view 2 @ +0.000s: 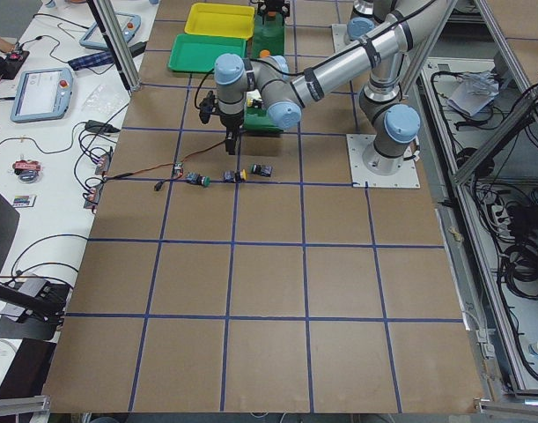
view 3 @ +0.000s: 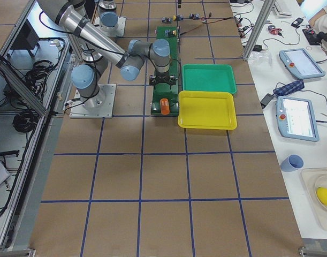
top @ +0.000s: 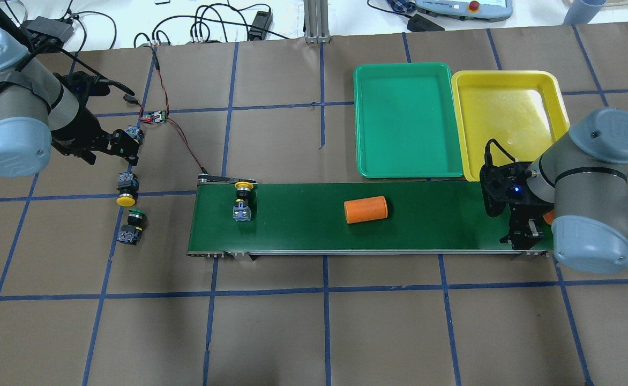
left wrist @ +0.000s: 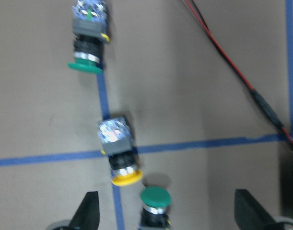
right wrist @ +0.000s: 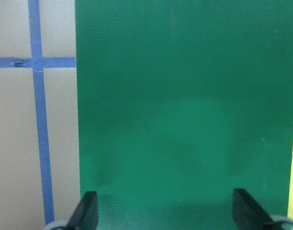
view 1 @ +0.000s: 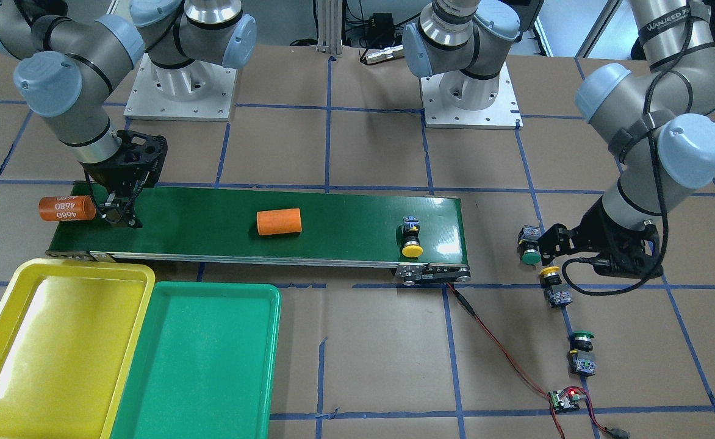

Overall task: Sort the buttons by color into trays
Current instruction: 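Open the left gripper and move it back over the table buttons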

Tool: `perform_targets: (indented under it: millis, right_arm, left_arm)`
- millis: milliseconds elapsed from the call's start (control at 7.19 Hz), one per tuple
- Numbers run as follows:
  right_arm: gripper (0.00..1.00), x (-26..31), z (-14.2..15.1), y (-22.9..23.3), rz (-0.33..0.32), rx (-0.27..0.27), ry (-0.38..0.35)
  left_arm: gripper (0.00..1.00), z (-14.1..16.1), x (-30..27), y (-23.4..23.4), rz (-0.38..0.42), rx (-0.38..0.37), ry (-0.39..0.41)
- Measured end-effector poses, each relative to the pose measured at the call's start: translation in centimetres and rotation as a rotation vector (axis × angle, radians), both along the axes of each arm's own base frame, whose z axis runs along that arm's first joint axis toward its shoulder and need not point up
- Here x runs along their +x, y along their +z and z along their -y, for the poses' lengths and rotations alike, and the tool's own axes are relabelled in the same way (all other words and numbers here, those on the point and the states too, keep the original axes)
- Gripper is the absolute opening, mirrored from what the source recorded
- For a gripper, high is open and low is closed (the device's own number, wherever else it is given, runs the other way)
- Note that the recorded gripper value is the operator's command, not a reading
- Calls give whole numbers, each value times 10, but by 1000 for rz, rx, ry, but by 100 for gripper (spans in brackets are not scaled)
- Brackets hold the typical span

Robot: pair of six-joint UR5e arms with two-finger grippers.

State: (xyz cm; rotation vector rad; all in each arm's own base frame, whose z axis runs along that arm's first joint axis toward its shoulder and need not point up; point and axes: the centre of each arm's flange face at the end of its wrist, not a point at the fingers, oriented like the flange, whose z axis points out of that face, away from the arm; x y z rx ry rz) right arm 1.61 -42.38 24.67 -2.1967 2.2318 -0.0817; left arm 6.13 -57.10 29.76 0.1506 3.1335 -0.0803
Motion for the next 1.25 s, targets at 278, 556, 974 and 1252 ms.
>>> perform_targets:
  millis: [278,556,974,1252]
  right_arm:
    - [100,0,0,0,0,0,0]
    - [100,0,0,0,0,0,0]
    - [100,0,0,0,3,-1,0]
    - [100,0,0,0,5,-2,0]
  left_arm:
    - [100,43,22,-14,15,-28,-72]
    - [100,70,47,-40,13,-26,-134]
    - [100,87,53,-95,-30,-22,-156]
    - [83,90,51,-110,-49,-13,-165]
